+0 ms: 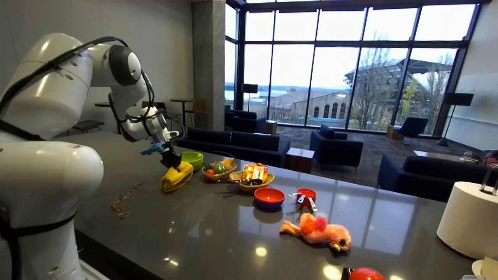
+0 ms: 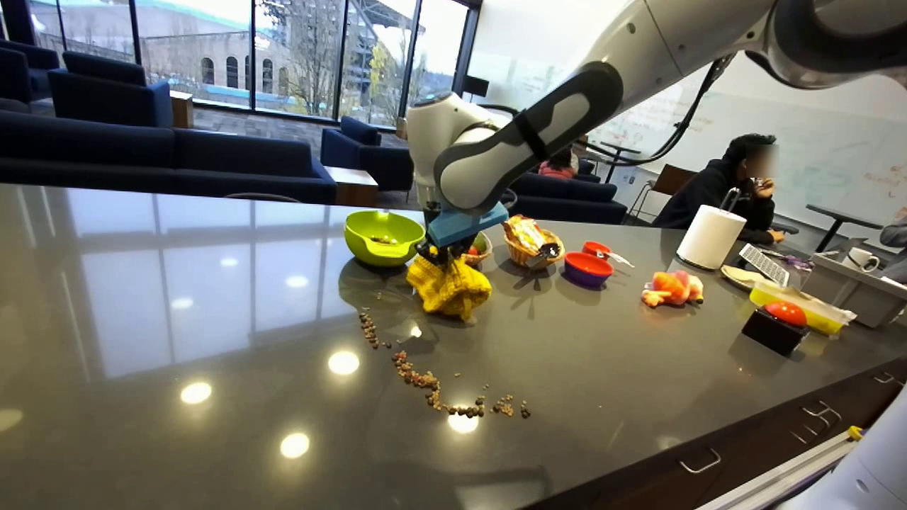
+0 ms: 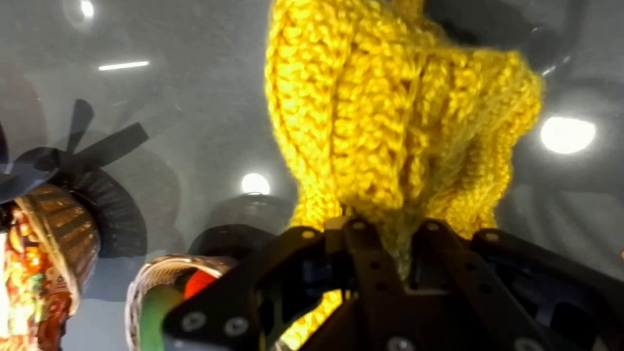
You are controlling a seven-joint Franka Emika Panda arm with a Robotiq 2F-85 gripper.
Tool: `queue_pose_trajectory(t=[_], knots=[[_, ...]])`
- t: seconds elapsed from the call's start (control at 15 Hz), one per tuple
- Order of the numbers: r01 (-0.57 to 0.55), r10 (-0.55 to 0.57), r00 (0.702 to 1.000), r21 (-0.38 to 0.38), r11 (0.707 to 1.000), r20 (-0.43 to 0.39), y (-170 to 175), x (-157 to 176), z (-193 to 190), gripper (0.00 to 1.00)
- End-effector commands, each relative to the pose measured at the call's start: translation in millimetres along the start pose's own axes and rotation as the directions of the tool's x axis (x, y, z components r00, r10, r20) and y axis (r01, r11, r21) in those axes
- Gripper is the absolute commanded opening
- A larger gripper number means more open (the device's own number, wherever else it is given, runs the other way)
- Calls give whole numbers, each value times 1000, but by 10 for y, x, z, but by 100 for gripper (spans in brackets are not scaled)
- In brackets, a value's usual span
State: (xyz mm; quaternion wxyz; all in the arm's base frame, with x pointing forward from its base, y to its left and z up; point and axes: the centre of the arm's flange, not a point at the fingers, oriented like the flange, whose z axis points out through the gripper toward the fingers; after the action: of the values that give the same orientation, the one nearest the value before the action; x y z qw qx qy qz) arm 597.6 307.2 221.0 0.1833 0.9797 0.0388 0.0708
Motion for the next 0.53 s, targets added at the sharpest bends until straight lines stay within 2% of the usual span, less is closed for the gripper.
queue_pose_trajectory(t=[0.0,0.47], knots=[[-16,17,1000,-60,998,19,553,-252,-166,4],[-85,106,985,-147,985,138,1296,-655,104,4]])
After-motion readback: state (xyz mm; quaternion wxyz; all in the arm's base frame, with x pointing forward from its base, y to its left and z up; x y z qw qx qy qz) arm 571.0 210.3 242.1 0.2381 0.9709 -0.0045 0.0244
